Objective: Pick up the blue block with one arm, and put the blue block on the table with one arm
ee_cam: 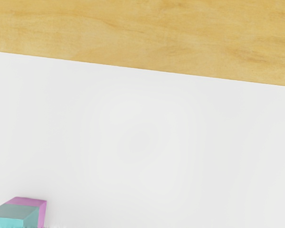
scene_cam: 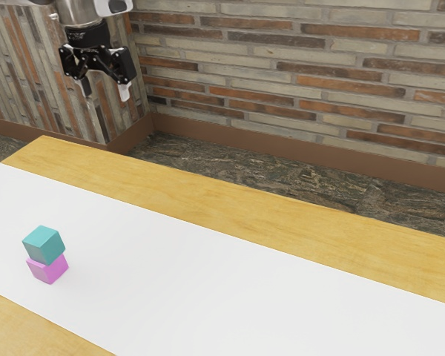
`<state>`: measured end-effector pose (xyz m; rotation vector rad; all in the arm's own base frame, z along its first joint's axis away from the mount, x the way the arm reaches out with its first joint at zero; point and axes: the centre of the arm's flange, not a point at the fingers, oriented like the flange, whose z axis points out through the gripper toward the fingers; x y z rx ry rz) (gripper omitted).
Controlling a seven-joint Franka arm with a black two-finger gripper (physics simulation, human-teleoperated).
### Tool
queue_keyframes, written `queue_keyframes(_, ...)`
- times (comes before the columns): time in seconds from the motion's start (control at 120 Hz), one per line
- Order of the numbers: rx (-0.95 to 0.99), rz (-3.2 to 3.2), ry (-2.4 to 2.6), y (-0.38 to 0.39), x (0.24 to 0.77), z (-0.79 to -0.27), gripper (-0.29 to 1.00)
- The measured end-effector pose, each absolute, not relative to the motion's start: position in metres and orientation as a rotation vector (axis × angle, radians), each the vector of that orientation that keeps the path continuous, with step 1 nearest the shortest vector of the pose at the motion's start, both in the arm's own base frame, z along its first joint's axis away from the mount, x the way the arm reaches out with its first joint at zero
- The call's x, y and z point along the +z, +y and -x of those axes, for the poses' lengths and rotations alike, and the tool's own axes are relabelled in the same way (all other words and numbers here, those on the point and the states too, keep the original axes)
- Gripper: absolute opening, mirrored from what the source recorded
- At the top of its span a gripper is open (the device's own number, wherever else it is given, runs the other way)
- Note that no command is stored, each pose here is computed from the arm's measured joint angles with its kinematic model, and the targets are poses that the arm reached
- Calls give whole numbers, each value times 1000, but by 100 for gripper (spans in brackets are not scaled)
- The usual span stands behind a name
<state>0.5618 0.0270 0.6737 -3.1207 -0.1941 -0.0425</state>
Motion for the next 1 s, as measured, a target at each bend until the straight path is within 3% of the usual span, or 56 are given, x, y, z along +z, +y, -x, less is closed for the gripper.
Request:
queue_keyframes(0.183, -41, 3120, -218, 30, 675, -561, 70)
queue_keyframes(0.3, -329, 3108, -223, 27, 778, -534, 70)
queue_keyframes(0.483, -316, 3107, -221, 21, 793, -523, 70)
queue_keyframes(0.783, -94, 3100, -401, 85, 727, -561, 70)
queue_keyframes(1.0, 188, 3116, -476, 111, 583, -567, 70)
